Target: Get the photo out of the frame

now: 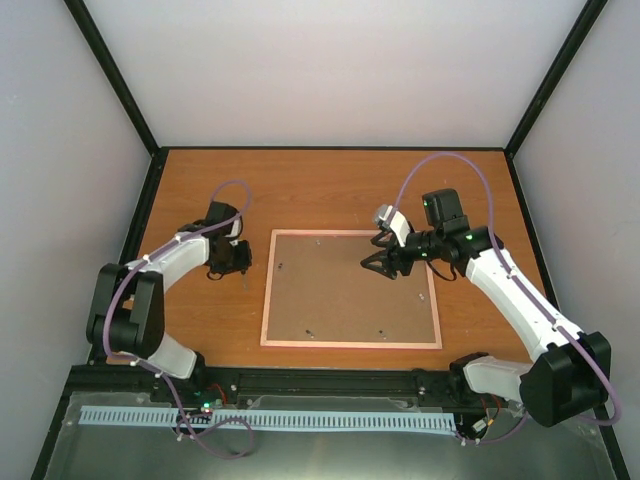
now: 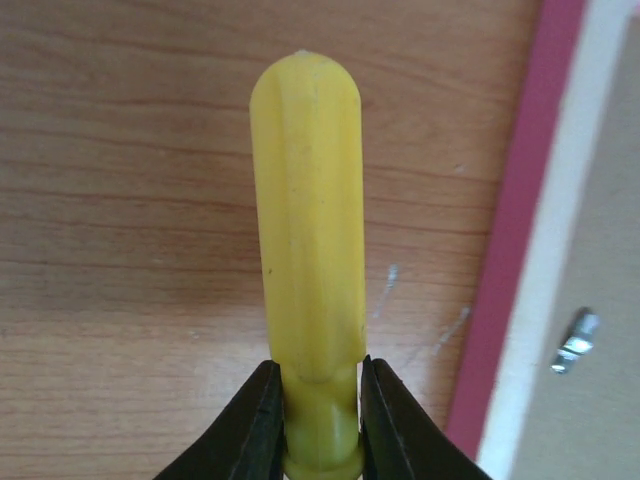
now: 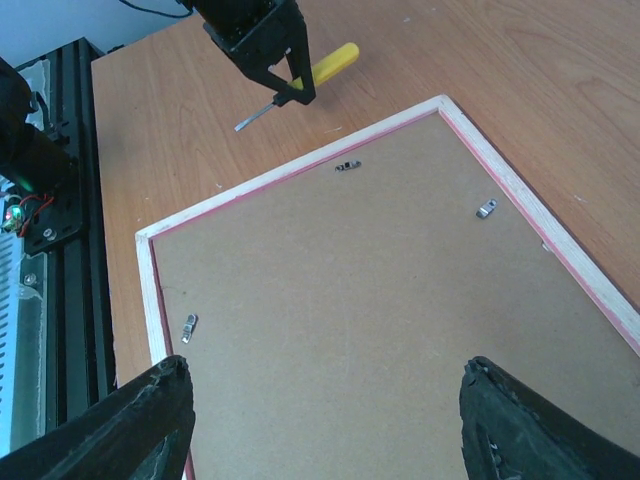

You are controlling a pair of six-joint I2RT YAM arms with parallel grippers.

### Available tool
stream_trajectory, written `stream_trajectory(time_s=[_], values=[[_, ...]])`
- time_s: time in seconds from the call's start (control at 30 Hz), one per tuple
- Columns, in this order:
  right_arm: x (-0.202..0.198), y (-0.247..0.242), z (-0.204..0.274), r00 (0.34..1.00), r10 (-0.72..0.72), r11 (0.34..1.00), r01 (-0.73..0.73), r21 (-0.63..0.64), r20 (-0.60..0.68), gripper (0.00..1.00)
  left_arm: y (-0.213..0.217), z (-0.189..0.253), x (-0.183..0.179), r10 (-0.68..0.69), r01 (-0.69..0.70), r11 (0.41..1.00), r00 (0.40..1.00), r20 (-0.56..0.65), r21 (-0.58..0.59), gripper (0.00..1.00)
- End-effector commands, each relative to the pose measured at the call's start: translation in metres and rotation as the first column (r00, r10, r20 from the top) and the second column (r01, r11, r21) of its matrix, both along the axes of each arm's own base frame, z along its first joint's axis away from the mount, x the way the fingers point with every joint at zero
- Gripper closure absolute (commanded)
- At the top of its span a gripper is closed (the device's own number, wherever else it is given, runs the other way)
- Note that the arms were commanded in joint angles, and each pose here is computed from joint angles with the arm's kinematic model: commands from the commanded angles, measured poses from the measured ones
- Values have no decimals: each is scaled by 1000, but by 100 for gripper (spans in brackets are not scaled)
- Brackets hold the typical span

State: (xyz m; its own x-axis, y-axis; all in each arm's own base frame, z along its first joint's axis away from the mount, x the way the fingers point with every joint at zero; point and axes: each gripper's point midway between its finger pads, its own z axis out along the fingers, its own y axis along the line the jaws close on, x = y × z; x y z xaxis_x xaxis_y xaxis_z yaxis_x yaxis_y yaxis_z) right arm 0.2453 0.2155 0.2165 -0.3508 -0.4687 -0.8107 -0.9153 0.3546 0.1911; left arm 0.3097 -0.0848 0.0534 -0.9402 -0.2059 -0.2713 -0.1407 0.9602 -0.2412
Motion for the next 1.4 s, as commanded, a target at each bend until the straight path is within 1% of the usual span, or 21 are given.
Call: stream_trajectory(time_s=[0.0,0.07,0.17,0.23,0.3,0.37,0.4,0.57,0.63,0.67,0.77,0.87,0.93,1.0,1.07,1.13,1.23,1.3,1.37], values=[[5,-1,-4,1000,-19,1000,19,-10,3,30,14,-12,6,23,-23,998,1000,8,65,91],[8,-3,-8,999,-35,999,35,-26,0,30,21,-17,9,32,-32,994,999,2,109,91],[10,-3,-11,999,-39,999,39,-33,0,30,26,-26,10,35,-32,991,999,-19,132,91],[10,-3,-11,999,-37,999,36,-31,-5,30,29,-31,10,38,-33,988,999,-33,153,89],[10,-2,-13,999,-33,999,33,-32,-11,30,31,-37,9,36,-27,986,998,-51,167,84],[11,-2,-15,999,-33,999,32,-36,-18,30,34,-41,8,38,-26,983,997,-62,180,76],[11,-2,-16,999,-32,999,31,-37,-19,30,34,-42,7,36,-24,983,997,-67,183,74],[12,-3,-16,999,-38,998,38,-43,-12,30,38,-43,6,45,-30,979,997,-67,202,70],[12,-4,-15,999,-42,998,42,-45,-8,30,39,-38,8,62,-50,978,997,-51,204,67],[12,-4,-15,999,-44,998,43,-46,-8,30,39,-34,9,70,-61,978,997,-39,198,64],[13,-4,-14,999,-51,998,50,-44,-8,30,33,-15,19,62,-65,985,998,21,159,57],[18,-10,-14,996,-81,994,83,-68,33,30,29,22,31,51,-66,989,992,117,130,56],[22,-13,-12,993,-102,990,107,-88,62,30,20,54,39,6,-26,995,979,206,93,56],[18,-14,-9,995,-81,991,87,-97,62,31,7,93,44,-42,33,999,948,314,36,55],[11,-11,-7,998,-37,994,42,-101,44,33,-10,124,44,-98,112,994,906,412,-9,54],[3,-8,-11,1000,9,993,-7,-114,15,35,-20,146,41,-126,162,986,863,489,-31,51],[-12,3,-30,996,86,978,-84,-193,1,36,-24,159,37,-154,207,978,803,575,-27,44],[-23,11,-49,990,140,952,-133,-277,7,36,-22,161,35,-160,207,978,782,603,-9,39],[-36,20,-70,979,202,915,-188,-357,2,36,-16,158,34,-150,182,983,772,617,11,31]])
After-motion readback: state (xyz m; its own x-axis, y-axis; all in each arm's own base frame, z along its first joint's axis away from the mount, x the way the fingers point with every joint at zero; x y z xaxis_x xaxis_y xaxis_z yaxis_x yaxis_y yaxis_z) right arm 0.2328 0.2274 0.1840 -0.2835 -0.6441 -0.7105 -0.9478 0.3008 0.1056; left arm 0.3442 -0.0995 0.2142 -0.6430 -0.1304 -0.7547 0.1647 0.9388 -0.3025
